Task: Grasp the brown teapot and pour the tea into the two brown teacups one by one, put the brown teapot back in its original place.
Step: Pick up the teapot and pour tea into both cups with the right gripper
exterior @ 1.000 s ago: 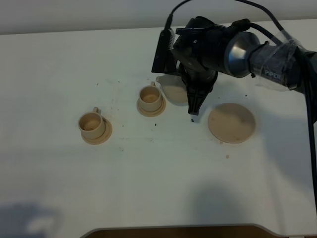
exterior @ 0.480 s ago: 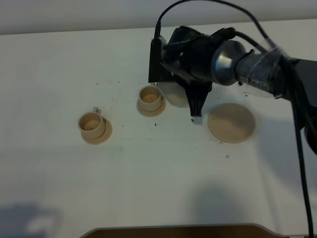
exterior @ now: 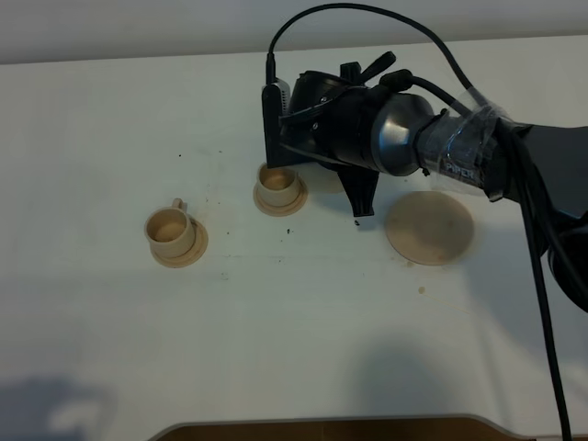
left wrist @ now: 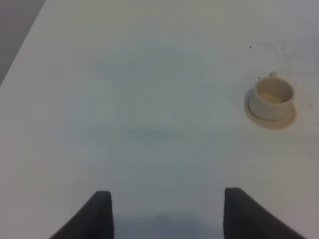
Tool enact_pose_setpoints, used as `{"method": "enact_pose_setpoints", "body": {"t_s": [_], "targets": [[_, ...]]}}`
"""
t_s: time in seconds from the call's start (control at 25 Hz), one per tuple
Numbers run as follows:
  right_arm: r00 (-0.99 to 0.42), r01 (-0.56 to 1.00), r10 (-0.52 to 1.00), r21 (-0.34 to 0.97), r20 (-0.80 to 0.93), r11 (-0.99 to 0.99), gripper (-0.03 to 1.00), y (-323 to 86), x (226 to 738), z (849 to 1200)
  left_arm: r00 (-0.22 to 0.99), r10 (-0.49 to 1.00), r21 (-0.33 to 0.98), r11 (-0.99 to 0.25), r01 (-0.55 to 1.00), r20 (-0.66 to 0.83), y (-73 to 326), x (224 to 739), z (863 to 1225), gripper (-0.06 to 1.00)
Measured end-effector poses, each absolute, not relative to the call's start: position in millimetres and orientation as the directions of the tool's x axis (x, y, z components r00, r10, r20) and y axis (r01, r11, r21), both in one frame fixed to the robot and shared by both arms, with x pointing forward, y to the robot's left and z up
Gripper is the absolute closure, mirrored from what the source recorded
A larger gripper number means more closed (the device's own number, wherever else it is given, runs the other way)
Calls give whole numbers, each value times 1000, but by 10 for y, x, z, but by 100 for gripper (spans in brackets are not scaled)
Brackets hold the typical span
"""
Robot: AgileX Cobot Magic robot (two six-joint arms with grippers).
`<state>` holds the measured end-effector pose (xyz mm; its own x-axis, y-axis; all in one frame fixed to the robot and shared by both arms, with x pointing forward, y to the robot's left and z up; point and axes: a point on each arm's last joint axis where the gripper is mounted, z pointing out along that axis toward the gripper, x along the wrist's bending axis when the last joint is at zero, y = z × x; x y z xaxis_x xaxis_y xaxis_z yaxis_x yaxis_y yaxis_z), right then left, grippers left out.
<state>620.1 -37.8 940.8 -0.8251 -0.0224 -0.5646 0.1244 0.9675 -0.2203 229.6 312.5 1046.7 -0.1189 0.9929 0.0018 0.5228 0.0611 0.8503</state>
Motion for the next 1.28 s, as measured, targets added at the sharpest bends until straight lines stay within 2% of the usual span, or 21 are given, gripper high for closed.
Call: {"method": "enact_pose_setpoints", "body": {"t_s": [1.28], "targets": [[-728,-9,-295,-422,-619,907,85,-276,6220,9447,-118,993,850,59,523,3,3125,2296,10467,45]]}}
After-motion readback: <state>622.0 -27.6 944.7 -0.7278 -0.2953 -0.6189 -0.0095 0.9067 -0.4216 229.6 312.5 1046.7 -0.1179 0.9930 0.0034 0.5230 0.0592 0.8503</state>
